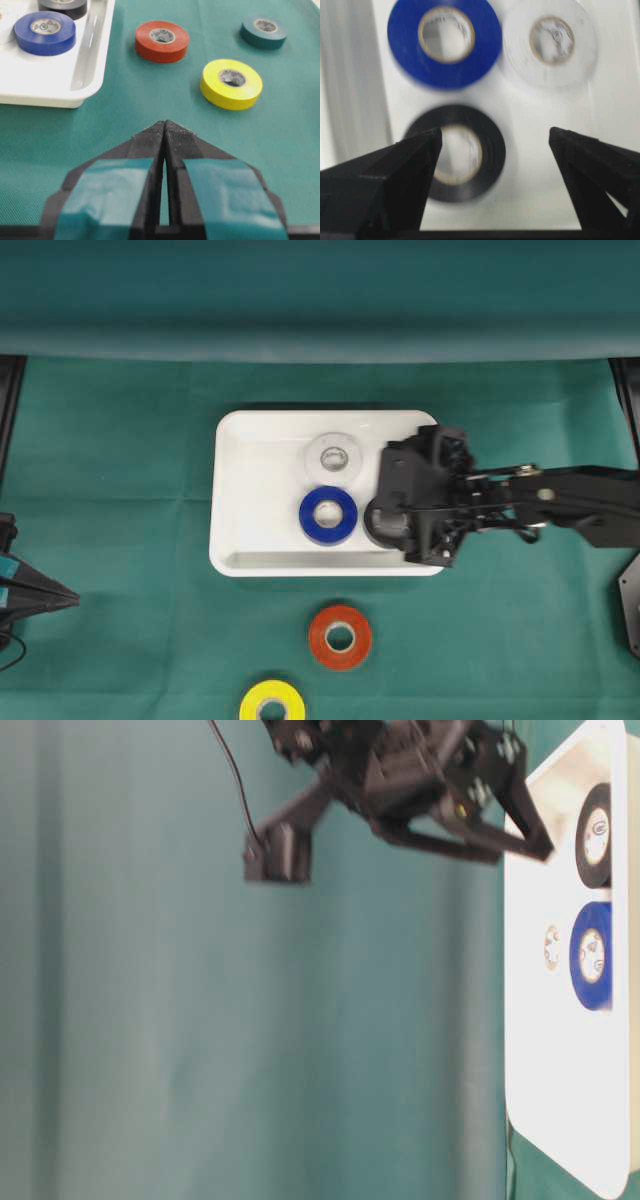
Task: Put the tape into the white case with the right arm.
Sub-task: 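Open the right gripper to release the blue tape in the tray, then withdraw the right gripper right and swing it toward the yellow tape, then lower the right gripper onto the yellow tape roll and close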
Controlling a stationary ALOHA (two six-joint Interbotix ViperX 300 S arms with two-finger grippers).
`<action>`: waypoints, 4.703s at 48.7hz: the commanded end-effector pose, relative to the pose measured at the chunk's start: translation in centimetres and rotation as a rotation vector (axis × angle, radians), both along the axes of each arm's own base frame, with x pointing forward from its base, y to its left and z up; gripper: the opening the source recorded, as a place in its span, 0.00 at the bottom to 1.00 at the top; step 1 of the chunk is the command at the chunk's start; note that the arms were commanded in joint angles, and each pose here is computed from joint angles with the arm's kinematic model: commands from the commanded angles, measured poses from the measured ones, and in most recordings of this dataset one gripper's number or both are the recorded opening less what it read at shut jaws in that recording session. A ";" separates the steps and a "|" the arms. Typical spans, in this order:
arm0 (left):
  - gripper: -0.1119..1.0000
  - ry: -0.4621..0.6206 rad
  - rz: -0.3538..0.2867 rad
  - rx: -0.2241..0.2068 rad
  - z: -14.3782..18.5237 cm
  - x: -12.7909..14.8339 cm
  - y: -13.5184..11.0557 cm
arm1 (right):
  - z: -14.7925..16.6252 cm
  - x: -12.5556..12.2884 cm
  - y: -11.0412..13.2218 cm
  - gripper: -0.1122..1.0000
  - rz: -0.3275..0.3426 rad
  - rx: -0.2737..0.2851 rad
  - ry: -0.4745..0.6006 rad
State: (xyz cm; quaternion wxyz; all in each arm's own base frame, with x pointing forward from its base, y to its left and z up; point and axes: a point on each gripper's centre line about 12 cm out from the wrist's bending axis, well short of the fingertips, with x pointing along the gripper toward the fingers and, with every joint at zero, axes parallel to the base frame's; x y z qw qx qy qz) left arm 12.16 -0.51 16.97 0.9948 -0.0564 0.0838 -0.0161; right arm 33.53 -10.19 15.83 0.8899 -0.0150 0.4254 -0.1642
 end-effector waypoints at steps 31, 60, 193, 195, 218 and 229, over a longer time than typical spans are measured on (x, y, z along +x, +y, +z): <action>0.10 -0.006 0.003 -0.002 0.5 0.2 0.0 | 0.4 -13.2 4.3 0.66 -0.022 0.083 -0.195; 0.10 -0.006 0.003 -0.002 0.5 0.2 0.0 | 0.3 -15.0 6.6 0.66 0.051 0.113 -0.251; 0.10 -0.006 0.003 -0.002 0.5 0.2 0.0 | -1.0 11.4 22.4 0.66 0.474 0.194 -0.170; 0.10 -0.006 0.003 -0.002 0.5 0.2 0.0 | -1.0 11.8 22.7 0.66 0.477 0.194 -0.172; 0.10 -0.008 0.003 -0.002 0.5 0.2 0.0 | -2.0 13.1 23.4 0.66 0.466 0.172 -0.134; 0.10 -0.006 0.003 -0.002 0.5 0.2 0.0 | -3.4 13.7 23.4 0.66 0.458 0.168 -0.109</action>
